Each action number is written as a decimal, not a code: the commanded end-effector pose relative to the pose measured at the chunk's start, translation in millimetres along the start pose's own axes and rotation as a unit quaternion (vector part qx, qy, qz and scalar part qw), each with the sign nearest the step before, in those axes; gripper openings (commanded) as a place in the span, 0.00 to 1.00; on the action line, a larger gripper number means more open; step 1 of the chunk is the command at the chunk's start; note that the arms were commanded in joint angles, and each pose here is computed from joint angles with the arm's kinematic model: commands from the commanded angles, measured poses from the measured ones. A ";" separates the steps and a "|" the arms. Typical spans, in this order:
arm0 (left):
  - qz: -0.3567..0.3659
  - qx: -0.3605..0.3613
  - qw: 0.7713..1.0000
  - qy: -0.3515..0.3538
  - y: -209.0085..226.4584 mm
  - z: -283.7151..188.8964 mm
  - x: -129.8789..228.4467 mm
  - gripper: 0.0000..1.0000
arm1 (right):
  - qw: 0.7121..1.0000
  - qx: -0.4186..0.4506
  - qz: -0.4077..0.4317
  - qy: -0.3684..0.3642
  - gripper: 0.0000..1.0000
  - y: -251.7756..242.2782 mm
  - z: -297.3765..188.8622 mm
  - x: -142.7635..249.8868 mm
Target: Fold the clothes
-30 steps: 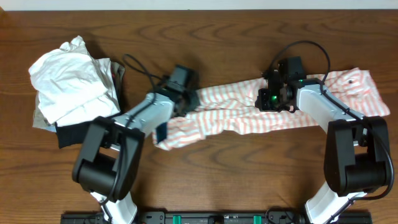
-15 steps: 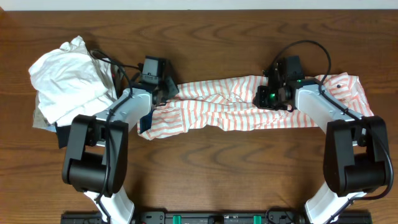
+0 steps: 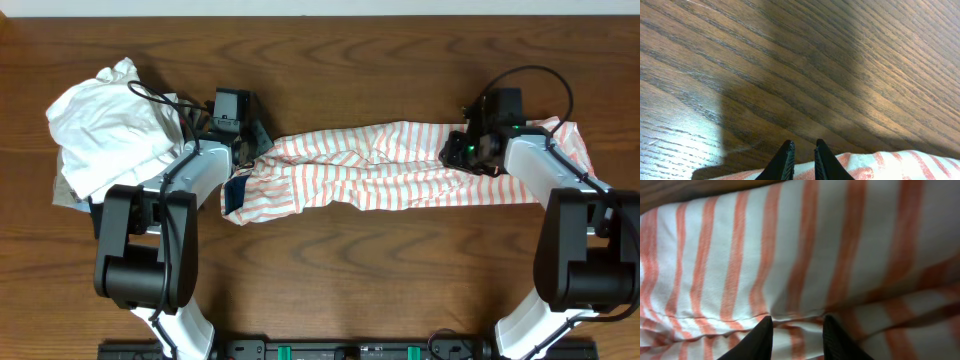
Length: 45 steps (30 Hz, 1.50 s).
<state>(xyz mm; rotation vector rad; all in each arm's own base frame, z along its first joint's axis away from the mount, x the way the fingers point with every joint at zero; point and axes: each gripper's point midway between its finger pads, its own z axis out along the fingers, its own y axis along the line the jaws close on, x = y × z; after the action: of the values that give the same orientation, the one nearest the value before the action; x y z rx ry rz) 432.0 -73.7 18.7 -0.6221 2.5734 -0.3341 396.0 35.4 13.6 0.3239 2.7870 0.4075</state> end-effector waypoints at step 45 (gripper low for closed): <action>0.022 -0.024 0.999 0.022 13.6 6.0 13.0 0.23 | 0.986 0.127 0.040 -0.096 0.99 -259.4 -113.5 -44.0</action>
<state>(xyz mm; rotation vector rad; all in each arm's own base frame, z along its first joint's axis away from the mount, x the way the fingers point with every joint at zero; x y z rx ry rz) 425.3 -72.6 14.5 -0.5918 2.6096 -0.3103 356.2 -248.3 61.8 0.5192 2.6132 -0.0084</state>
